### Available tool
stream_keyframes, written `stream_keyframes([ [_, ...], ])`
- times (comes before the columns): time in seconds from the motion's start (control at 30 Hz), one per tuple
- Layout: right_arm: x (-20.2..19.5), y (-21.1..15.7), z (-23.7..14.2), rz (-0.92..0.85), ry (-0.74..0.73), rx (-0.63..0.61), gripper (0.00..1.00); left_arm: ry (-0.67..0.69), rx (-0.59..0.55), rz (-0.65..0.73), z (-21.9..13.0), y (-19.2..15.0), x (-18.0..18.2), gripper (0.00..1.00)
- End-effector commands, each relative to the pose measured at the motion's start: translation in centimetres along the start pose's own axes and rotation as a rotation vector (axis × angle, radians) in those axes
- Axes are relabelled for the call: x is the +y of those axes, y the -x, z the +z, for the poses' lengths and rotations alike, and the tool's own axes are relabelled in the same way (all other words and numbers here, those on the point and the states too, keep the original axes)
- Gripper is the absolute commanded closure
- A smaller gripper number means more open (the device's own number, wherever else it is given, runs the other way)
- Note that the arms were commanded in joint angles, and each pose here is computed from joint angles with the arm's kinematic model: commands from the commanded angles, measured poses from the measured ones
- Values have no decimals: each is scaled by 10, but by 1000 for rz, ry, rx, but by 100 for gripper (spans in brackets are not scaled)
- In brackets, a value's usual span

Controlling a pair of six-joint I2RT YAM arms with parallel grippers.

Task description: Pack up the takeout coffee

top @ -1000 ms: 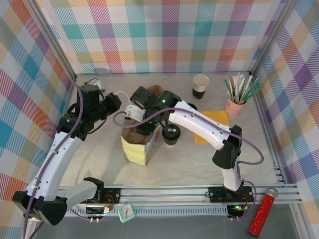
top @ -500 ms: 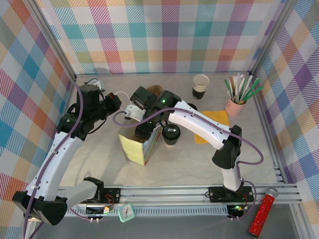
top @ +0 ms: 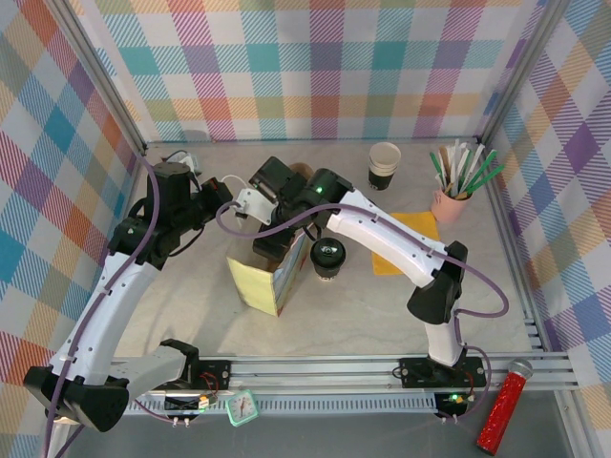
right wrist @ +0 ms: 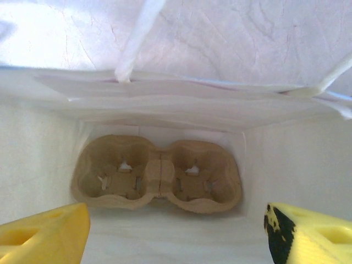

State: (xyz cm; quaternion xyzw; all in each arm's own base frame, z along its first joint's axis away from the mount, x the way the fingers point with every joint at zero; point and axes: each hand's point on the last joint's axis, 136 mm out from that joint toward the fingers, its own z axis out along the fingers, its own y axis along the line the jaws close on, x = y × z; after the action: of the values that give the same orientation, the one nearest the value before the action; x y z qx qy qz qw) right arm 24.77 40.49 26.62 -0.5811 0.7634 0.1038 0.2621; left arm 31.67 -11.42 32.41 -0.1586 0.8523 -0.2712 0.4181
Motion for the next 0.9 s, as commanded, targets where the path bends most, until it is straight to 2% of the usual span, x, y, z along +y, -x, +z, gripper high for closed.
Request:
stream_keyframes([
  [0.0,-1,14,-32,38,12,-82,18,-26,-18,-4,-2,5,-4,100],
  [0.13,6,8,-31,57,63,-49,18,-29,-19,-2,-3,6,-4,100],
  [0.87,8,-4,-26,104,78,5,16,-34,-14,-2,-4,4,-5,100],
])
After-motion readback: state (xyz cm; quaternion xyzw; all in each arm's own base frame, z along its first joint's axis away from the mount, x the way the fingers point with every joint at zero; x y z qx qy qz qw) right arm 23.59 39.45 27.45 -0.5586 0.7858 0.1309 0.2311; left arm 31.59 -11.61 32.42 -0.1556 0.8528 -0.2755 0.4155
